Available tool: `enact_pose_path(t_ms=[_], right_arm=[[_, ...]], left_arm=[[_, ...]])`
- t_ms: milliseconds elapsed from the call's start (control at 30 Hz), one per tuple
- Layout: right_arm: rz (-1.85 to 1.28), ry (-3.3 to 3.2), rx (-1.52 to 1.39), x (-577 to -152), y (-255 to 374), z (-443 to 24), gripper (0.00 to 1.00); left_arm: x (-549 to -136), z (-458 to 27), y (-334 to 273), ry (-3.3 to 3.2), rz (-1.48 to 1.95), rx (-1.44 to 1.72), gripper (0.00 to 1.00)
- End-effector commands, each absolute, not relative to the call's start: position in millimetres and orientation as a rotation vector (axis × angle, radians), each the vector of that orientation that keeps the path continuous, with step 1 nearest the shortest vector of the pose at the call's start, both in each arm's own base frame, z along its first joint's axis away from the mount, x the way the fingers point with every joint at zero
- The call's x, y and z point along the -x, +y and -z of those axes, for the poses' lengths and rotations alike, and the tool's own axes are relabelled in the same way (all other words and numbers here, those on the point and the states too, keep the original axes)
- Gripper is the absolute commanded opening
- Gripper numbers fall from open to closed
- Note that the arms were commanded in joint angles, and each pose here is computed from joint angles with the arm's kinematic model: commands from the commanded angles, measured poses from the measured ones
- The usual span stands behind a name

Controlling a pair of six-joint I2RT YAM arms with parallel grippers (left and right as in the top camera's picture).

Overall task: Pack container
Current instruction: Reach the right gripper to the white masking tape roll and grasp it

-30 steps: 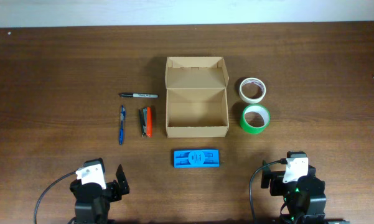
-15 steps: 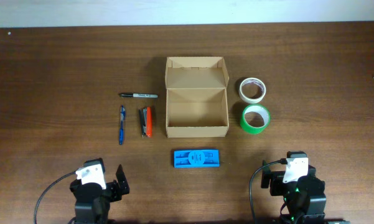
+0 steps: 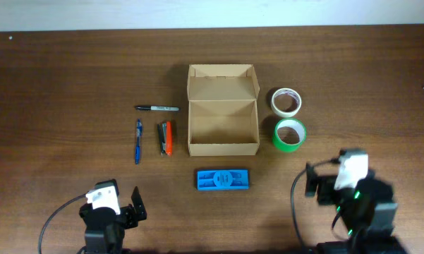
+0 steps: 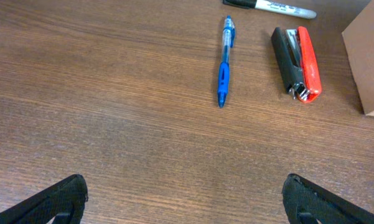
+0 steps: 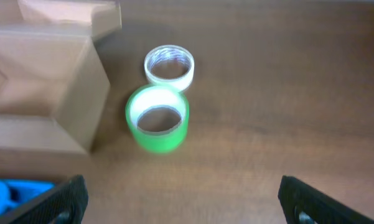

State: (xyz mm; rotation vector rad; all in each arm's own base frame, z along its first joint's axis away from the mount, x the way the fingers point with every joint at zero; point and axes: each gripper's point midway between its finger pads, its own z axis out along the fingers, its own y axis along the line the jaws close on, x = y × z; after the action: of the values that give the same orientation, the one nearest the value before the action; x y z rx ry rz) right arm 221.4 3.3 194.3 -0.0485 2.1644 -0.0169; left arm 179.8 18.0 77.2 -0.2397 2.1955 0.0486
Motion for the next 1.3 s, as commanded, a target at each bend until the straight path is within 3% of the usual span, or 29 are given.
enact_pose_path(t_ms=[0,267,600,867,1267], right_arm=[[-0.003,2.228,0.024,-245.4,3.9,-223.2,0.99],[-0.048,2.392,-0.12,-326.9,4.2,-239.1,0.99],[-0.012,2.671,-0.214,-432.8,2.1,-165.9,0.99],[0.013,2.791,-0.244,-469.0,-5.7,-116.2,0.99],[0.024,2.869,-0.36,-469.8,-36.7,-65.6,0.99]], left_arm=[[-179.8,-74.8,20.3,2.196,-0.071,0.228,0.99],[-179.8,-74.8,20.3,2.196,-0.071,0.228,1.0],[-179.8,-74.8,20.3,2.196,-0.071,0.228,0.99],[-179.8,-74.8,20.3,2.196,-0.071,0.228,1.0],[-179.8,-74.8,20.3,2.196,-0.071,0.228,0.99]])
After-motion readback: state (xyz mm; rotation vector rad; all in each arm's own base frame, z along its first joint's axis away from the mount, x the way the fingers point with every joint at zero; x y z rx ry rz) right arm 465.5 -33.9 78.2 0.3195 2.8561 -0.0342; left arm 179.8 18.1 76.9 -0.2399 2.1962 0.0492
